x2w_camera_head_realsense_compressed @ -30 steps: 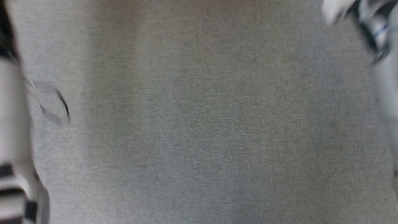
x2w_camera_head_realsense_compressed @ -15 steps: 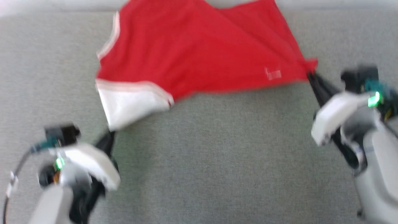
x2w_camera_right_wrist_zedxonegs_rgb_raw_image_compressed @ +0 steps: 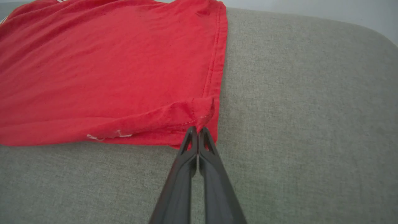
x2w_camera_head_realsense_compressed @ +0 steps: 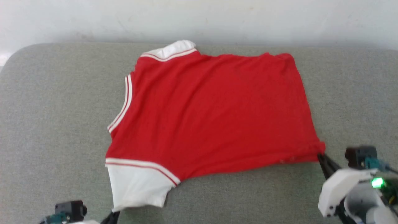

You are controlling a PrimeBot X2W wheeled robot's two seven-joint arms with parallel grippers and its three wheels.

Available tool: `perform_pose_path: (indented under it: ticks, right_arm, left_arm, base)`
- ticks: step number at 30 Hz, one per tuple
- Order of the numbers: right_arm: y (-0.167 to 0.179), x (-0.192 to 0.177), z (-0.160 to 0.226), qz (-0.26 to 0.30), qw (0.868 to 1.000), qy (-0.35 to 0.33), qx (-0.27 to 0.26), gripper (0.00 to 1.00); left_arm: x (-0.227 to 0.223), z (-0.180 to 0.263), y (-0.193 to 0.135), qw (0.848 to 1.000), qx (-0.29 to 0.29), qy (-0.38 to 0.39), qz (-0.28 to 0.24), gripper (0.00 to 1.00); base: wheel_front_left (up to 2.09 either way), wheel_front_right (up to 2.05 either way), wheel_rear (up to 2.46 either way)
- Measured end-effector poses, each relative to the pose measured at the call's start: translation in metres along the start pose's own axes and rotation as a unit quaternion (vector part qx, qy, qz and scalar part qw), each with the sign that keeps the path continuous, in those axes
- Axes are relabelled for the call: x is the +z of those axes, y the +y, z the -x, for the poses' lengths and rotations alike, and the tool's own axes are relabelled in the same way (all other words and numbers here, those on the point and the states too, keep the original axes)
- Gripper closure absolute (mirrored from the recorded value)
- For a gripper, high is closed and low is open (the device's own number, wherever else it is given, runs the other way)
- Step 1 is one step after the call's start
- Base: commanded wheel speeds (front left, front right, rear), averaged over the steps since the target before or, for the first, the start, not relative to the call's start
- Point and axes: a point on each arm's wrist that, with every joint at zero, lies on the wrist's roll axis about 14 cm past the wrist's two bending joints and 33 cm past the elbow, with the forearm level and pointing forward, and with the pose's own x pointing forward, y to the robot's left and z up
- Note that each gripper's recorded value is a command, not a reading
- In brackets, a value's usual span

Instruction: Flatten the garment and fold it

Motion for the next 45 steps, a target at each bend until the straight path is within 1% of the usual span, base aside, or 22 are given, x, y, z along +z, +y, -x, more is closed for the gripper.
perform_pose_path:
  ticks: [4, 7, 8, 10, 13, 17, 21, 25, 26, 30, 33, 36, 38, 40, 45]
  right_arm:
    - [-0.005, -0.032, 0.02, -0.02, 0.999, 0.04, -0.019, 1.0]
    - [-0.007, -0.052, 0.032, -0.03, 0.997, 0.067, -0.028, 1.0]
    - [-0.007, -0.057, 0.035, -0.032, 0.996, 0.075, -0.03, 1.0]
    - [-0.006, -0.066, 0.041, -0.038, 0.995, 0.086, -0.033, 1.0]
    - [-0.008, -0.069, 0.045, -0.046, 0.995, 0.081, -0.039, 1.0]
    - [-0.007, -0.059, 0.043, -0.045, 0.997, 0.04, -0.039, 1.0]
    - [-0.003, -0.044, 0.039, -0.04, 0.999, -0.009, -0.035, 1.0]
    - [0.001, -0.021, 0.03, -0.031, 0.998, -0.056, -0.028, 1.0]
    - [0.002, -0.017, 0.028, -0.028, 0.997, -0.063, -0.026, 1.0]
    - [0.006, 0.001, 0.017, -0.016, 0.996, -0.082, -0.018, 1.0]
    - [0.007, 0.01, 0.006, -0.011, 0.996, -0.082, -0.013, 1.0]
    - [0.006, 0.017, -0.005, -0.006, 0.997, -0.081, -0.012, 1.0]
    - [0.004, 0.018, -0.012, -0.004, 0.997, -0.072, -0.012, 1.0]
    - [0.001, 0.017, -0.019, -0.005, 0.998, -0.06, -0.014, 1.0]
    - [-0.005, 0.01, -0.037, -0.008, 1.0, -0.021, -0.019, 1.0]
  left_arm:
    - [-0.022, 0.012, -0.001, 1.0, 0.006, 0.016, 0.024, 1.0]
    - [-0.032, 0.016, 0.001, 0.999, 0.014, 0.023, 0.032, 1.0]
    - [-0.034, 0.016, 0.003, 0.999, 0.018, 0.025, 0.028, 1.0]
    - [-0.037, 0.016, 0.007, 0.999, 0.029, 0.027, 0.001, 1.0]
    - [-0.026, 0.014, 0.007, 0.999, 0.035, -0.011, -0.03, 1.0]
    - [0.003, 0.005, -0.002, 0.993, 0.037, -0.095, -0.058, 1.0]
    - [0.04, -0.002, -0.019, 0.978, 0.025, -0.187, -0.092, 1.0]
    - [0.082, -0.005, -0.033, 0.954, 0.013, -0.273, -0.123, 1.0]
    - [0.09, -0.006, -0.036, 0.949, 0.011, -0.287, -0.13, 1.0]
    - [0.117, -0.017, -0.046, 0.937, -0.002, -0.313, -0.153, 1.0]
    - [0.141, -0.026, -0.058, 0.926, -0.018, -0.336, -0.171, 1.0]
    - [0.159, -0.037, -0.069, 0.918, -0.032, -0.344, -0.193, 1.0]
    - [0.166, -0.047, -0.074, 0.917, -0.04, -0.339, -0.207, 1.0]
    - [0.17, -0.059, -0.078, 0.92, -0.047, -0.324, -0.217, 1.0]
    - [0.17, -0.095, -0.077, 0.935, -0.05, -0.253, -0.244, 1.0]
  base:
    - [0.0, 0.0, 0.0]
    - [0.0, 0.0, 0.0]
    - [0.0, 0.0, 0.0]
    - [0.0, 0.0, 0.0]
    - [0.0, 0.0, 0.0]
    - [0.0, 0.0, 0.0]
    - [0.0, 0.0, 0.0]
    - [0.0, 0.0, 0.0]
    - [0.0, 0.0, 0.0]
    - [0.0, 0.0, 0.0]
    - [0.0, 0.0, 0.0]
    - [0.0, 0.0, 0.0]
    - [0.0, 0.0, 0.0]
    - [0.0, 0.0, 0.0]
    - [0.0, 0.0, 0.0]
